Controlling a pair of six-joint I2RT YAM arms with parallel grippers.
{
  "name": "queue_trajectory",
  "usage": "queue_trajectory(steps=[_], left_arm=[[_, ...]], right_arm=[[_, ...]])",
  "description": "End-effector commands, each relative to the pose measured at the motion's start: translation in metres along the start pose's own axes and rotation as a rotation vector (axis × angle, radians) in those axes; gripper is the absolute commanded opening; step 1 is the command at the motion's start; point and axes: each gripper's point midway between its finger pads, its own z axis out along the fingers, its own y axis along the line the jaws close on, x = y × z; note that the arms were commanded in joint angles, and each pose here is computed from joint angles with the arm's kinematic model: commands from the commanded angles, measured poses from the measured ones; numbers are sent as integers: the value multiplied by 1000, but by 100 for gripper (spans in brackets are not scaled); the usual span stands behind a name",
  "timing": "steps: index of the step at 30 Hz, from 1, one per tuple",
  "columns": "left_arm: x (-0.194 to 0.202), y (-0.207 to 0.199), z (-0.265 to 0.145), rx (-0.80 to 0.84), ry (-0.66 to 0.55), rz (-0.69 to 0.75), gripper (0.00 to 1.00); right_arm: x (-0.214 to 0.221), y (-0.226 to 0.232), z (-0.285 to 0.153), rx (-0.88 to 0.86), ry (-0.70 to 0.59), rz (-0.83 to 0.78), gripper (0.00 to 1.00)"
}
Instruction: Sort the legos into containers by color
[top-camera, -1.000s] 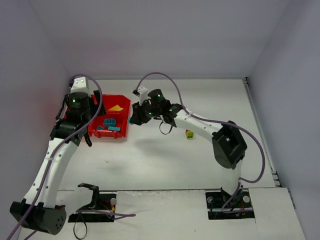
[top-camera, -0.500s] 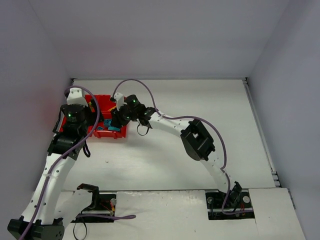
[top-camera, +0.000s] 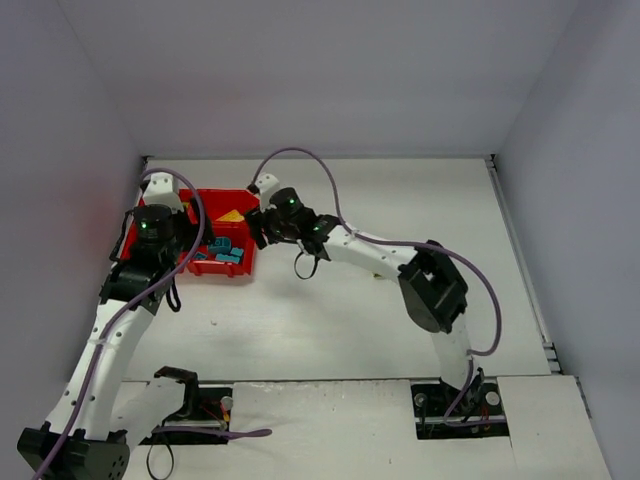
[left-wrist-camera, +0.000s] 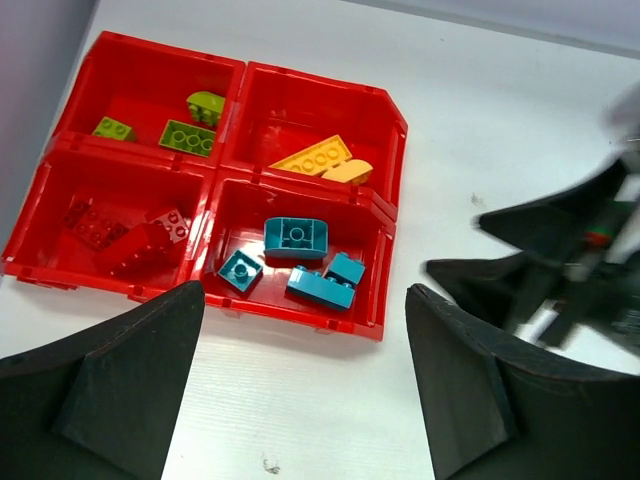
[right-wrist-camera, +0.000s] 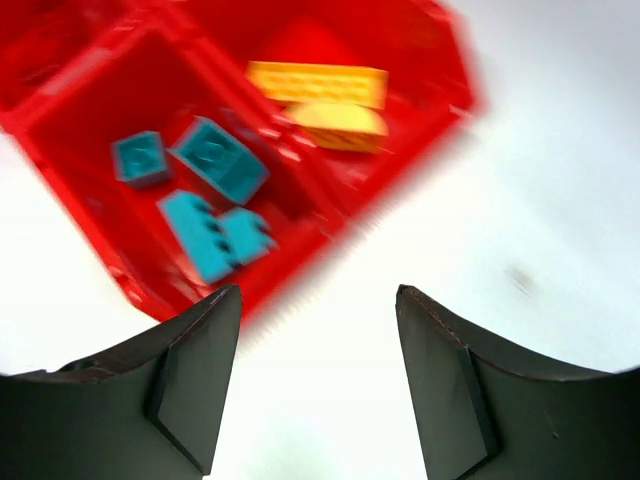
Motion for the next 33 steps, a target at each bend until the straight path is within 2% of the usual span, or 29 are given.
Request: queue_trajectory(steps=[1, 2, 4, 5, 6, 8, 10, 11, 14, 15, 22, 27, 33], left_arm=[[-26, -12, -1, 57, -75, -17, 75], [-26, -13, 0, 63, -70, -17, 75], [-24, -16, 2, 78, -57, -18, 75], [-23, -18, 3, 83, -53, -17, 75], [-22, -19, 3, 88, -48, -18, 75], [-20, -21, 5, 100, -38, -18, 75], [-19, -23, 6, 107, -35, -21, 75], [-19, -23, 6, 110, -32, -22, 75], [-17, -25, 7, 116, -27, -21, 75], [-17, -25, 8, 118, -25, -21, 75], [-14, -31, 11, 144, -4, -19, 75], [-12, -31, 12, 143, -1, -20, 75], [-11, -31, 13, 144, 3, -19, 75]], right_arm=[[-54, -54, -66, 290, -145, 47, 59], [-26, -75, -75, 401, -95, 71, 60], [-9, -92, -99, 500, -59, 103, 60], [16, -106, -109, 564, -10, 114, 60], [19, -111, -122, 597, -15, 158, 60], [59, -125, -142, 682, 66, 193, 61], [71, -133, -164, 731, 81, 227, 61], [91, -141, -174, 756, 111, 245, 61], [95, -154, -201, 769, 78, 338, 61], [115, -156, -210, 785, 125, 350, 61], [145, -164, -243, 834, 140, 391, 61], [160, -176, -247, 853, 171, 428, 58], [166, -172, -236, 776, 201, 449, 54]])
